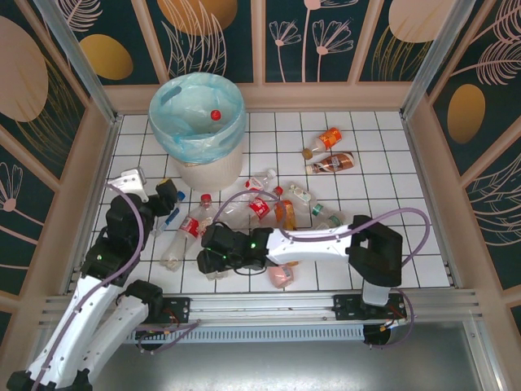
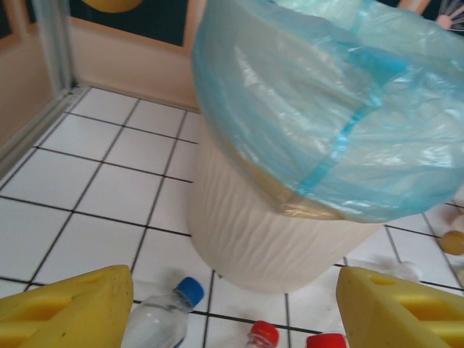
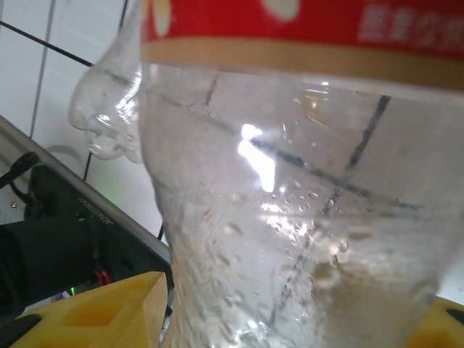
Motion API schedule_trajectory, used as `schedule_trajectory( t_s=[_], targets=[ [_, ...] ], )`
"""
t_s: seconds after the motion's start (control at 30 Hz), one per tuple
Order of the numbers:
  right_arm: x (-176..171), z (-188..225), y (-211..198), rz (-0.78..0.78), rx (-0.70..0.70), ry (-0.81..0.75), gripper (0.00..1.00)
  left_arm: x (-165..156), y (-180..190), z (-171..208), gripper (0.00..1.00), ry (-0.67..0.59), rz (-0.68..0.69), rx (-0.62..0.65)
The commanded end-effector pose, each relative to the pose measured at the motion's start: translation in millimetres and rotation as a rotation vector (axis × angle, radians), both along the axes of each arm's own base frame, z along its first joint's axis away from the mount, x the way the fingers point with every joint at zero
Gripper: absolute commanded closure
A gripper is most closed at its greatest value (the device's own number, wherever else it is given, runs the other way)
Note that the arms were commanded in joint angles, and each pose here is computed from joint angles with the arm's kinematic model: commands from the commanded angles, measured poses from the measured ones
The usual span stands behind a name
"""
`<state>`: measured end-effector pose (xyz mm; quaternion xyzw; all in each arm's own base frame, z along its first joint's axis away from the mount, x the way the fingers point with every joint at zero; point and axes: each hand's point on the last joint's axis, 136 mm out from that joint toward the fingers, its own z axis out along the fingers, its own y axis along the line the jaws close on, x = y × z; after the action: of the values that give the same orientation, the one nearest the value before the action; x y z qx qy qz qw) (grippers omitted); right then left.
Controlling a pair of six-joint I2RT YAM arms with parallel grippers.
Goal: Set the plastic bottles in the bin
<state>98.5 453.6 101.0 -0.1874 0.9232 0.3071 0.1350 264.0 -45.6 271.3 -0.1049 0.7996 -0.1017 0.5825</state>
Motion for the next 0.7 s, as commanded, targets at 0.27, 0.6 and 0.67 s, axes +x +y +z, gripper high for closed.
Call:
schedule_trajectory(
  t_s=[0.27,0.6,0.67],
  targets=[
    [-5.9,67.3,-15.7,0.128,0.264,-0.231,0.52,10.5,-53.6,72.4,0.25,-0.087,-0.265,-0.101],
    [-5.0,100.7,-61.2,0.161,0.345,-0.408,0.56,-6.8,-119.0,99.7,0.25,-0.054,-0.645,-0.222],
    [-3.1,108.6,-69.1,0.148,0.368,-0.436,0.56,-12.1,-131.3,99.1,0.25,-0.043,-0.722,-0.26]
  ],
)
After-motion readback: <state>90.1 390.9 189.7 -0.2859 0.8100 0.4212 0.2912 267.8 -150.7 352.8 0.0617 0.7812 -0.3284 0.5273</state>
